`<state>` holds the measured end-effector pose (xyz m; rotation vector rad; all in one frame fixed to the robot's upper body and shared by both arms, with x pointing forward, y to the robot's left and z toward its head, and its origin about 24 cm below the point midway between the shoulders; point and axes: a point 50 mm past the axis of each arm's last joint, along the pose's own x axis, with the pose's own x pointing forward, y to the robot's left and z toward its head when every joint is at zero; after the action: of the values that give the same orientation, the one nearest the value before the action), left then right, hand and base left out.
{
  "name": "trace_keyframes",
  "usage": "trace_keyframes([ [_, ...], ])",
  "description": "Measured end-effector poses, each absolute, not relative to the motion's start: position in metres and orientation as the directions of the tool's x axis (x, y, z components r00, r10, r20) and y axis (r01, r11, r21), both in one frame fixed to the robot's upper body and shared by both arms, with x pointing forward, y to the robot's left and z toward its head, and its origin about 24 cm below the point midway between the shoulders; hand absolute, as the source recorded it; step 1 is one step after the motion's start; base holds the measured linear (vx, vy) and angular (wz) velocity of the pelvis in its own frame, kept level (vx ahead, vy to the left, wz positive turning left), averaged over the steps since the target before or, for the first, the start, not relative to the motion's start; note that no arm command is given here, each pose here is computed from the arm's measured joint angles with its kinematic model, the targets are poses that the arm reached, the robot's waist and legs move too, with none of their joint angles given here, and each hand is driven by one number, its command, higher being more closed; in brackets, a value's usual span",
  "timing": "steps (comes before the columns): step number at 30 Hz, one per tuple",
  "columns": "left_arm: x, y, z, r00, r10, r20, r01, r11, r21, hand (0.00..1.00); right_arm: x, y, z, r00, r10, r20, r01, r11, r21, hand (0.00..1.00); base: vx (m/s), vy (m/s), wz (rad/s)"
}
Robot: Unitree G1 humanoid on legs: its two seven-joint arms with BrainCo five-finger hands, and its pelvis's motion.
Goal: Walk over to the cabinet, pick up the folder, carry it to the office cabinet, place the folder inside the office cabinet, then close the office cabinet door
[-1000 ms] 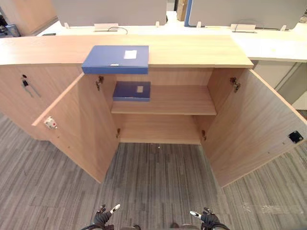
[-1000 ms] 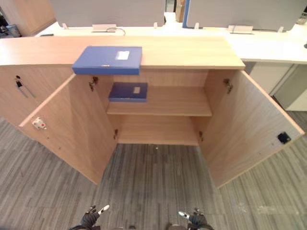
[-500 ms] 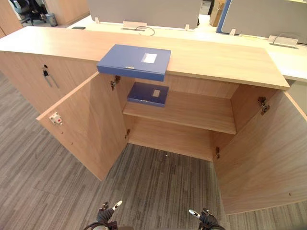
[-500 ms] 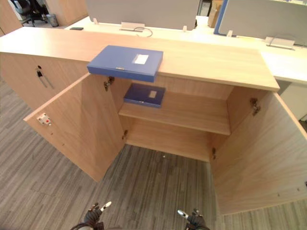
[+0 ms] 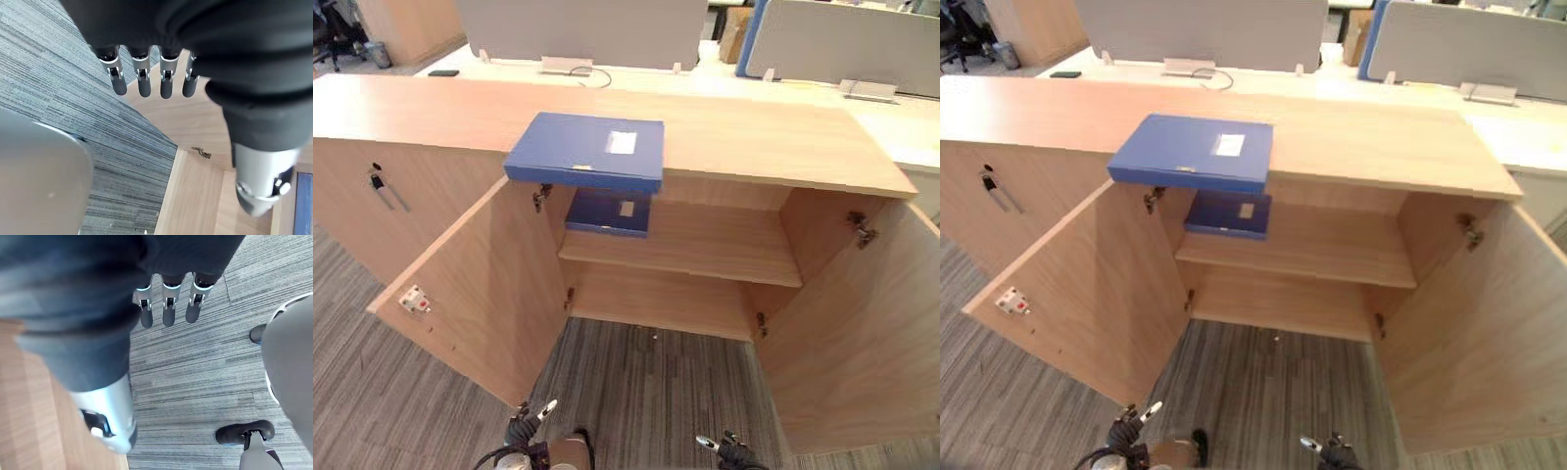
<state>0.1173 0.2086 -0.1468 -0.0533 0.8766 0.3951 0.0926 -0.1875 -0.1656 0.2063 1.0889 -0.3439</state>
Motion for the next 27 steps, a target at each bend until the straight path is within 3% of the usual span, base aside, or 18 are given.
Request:
trace_keyframes([
  [6,0.099,0.212,-0.153,0.520,0.317,-0.793,-0.340,0.929,0.149,0.00,0.090,-0.184,-0.167,0.405,-0.159,-0.900,0.372,0.928,0.003,0.00,0.18,0.115,-0.21],
  [11,0.101,0.193,-0.156,0.538,0.249,-0.805,-0.263,0.957,0.120,0.00,0.081,-0.197,-0.168,0.376,-0.184,-0.908,0.353,0.935,-0.043,0.00,0.14,0.107,-0.16],
  [17,0.108,0.181,-0.155,0.571,0.175,-0.802,-0.144,0.983,0.112,0.00,0.091,-0.203,-0.164,0.417,-0.200,-0.887,0.338,0.940,-0.053,0.00,0.09,0.140,-0.09],
  [20,0.115,0.176,-0.154,0.590,0.124,-0.798,-0.053,0.992,0.115,0.00,0.097,-0.203,-0.162,0.434,-0.202,-0.878,0.339,0.940,-0.049,0.00,-0.06,-0.077,0.28],
  [22,0.123,0.178,-0.151,0.615,0.060,-0.786,0.088,0.986,0.144,0.00,0.096,-0.199,-0.163,0.432,-0.195,-0.880,0.348,0.937,-0.037,0.00,-0.10,-0.168,0.48],
  [27,0.124,0.151,-0.143,0.655,-0.095,-0.750,0.215,0.975,0.065,0.00,0.096,-0.202,-0.163,0.431,-0.199,-0.880,0.346,0.937,-0.043,0.00,0.06,-0.174,0.06],
])
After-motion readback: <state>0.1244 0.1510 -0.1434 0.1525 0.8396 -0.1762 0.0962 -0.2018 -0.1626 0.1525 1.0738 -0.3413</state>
